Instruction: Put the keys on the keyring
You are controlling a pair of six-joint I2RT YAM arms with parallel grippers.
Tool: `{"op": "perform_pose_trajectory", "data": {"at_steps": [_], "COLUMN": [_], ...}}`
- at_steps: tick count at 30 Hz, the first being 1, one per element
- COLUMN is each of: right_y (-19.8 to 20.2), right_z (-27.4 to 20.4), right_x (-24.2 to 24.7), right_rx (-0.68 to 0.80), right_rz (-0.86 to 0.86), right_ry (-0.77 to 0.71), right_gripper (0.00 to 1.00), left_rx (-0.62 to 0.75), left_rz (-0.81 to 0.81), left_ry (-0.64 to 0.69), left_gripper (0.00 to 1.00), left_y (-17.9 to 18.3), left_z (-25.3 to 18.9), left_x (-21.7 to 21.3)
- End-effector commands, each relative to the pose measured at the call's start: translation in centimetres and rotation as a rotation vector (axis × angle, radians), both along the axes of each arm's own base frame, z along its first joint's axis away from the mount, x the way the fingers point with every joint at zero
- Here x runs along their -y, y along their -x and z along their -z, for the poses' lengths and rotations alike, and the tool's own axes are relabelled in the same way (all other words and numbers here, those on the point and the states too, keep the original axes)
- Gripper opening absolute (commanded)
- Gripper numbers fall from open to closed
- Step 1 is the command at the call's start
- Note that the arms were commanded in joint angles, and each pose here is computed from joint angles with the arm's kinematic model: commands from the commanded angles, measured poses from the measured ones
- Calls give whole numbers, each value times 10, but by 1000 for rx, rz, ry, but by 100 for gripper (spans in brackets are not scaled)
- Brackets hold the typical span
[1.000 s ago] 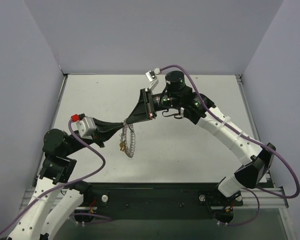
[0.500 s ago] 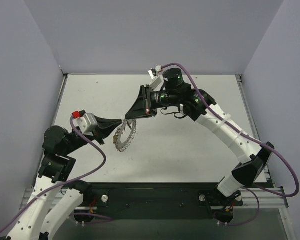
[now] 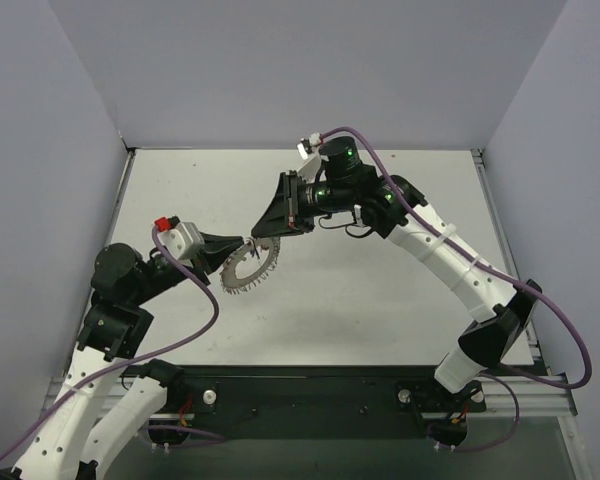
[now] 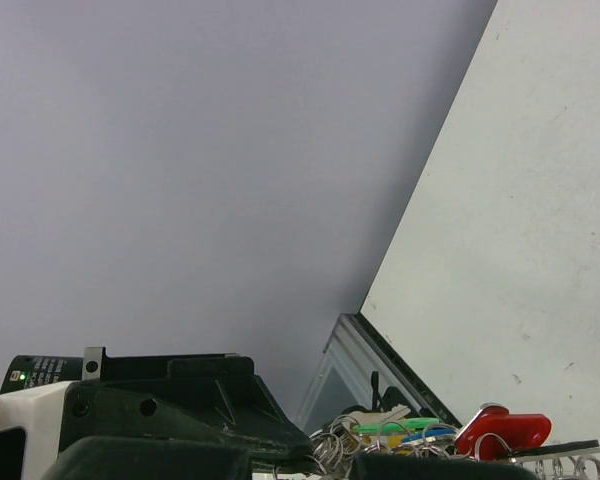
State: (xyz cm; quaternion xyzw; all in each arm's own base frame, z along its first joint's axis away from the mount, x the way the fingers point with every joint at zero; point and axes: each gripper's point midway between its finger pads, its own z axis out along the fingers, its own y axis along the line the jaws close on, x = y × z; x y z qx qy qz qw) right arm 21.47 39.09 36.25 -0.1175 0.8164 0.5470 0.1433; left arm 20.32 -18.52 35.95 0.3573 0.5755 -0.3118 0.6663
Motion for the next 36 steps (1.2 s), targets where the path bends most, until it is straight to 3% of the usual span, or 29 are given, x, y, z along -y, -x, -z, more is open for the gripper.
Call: {"op": "perform_pose_trajectory", "data": {"at_steps": [1,26,36], "right_y": [-1,-5,-3], "right_z": [-26,-34,-25], "right_x": [5,-5,-5], "right_rx": [39,-11,-12], "right_rz": [2,-35,-49], "right_ry": [-46,-91,-82], "right_gripper": [0,0,0], "left_rx": [65,51,69], "left_rz": [-72,-135,-133], "left_ry": [-15,-102,-23], "left_gripper": [0,0,0], "left_y": [-4,-18,-17], "left_z": [-18,5,-8], "left_x": [-11,-16,-13]}}
